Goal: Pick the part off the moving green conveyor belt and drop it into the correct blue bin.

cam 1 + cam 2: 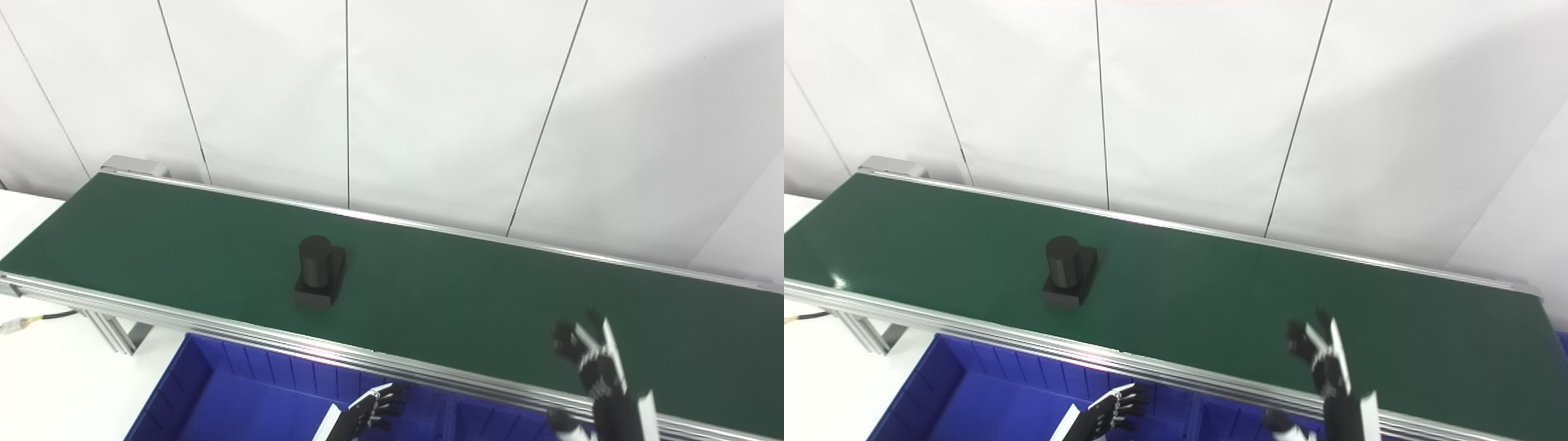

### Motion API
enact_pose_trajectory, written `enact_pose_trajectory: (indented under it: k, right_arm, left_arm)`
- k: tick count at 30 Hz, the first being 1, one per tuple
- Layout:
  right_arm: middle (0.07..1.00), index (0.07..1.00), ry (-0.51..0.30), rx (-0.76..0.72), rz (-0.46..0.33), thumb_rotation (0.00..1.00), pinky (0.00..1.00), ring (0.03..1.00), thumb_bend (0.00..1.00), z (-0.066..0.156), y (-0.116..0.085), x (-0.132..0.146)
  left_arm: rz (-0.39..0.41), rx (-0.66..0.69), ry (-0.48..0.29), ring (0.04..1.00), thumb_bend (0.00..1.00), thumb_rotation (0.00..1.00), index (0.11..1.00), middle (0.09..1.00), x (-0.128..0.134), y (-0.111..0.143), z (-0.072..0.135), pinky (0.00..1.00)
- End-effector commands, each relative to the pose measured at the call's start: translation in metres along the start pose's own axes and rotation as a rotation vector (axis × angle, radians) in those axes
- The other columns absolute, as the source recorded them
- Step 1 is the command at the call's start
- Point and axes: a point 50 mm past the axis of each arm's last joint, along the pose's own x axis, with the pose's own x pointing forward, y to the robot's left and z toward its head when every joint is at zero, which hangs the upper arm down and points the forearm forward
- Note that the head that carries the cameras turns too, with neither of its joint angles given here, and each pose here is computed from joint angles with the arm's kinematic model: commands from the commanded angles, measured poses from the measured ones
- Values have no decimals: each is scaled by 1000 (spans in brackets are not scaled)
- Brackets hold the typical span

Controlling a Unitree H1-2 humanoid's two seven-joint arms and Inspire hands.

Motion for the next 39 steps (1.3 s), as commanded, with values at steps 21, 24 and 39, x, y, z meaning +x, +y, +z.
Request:
enact_pose_trajectory:
  k: [21, 24, 39]
  right_arm:
    - [964, 963, 176, -303, 298, 586, 708, 871, 838, -6, 32, 132]
    - [955, 966, 200, -322, 309, 597, 660, 837, 857, -9, 41, 140]
    - [964, 978, 286, -384, 375, 576, 757, 899, 898, -34, 92, 181]
  left_arm:
    - [8, 27, -79, 748, 869, 809, 814, 793, 15, 2, 9, 669]
    - [18, 34, -84, 741, 870, 829, 809, 786, 16, 3, 10, 663]
    - [2, 58, -88, 746, 837, 850, 820, 800, 14, 10, 8, 674]
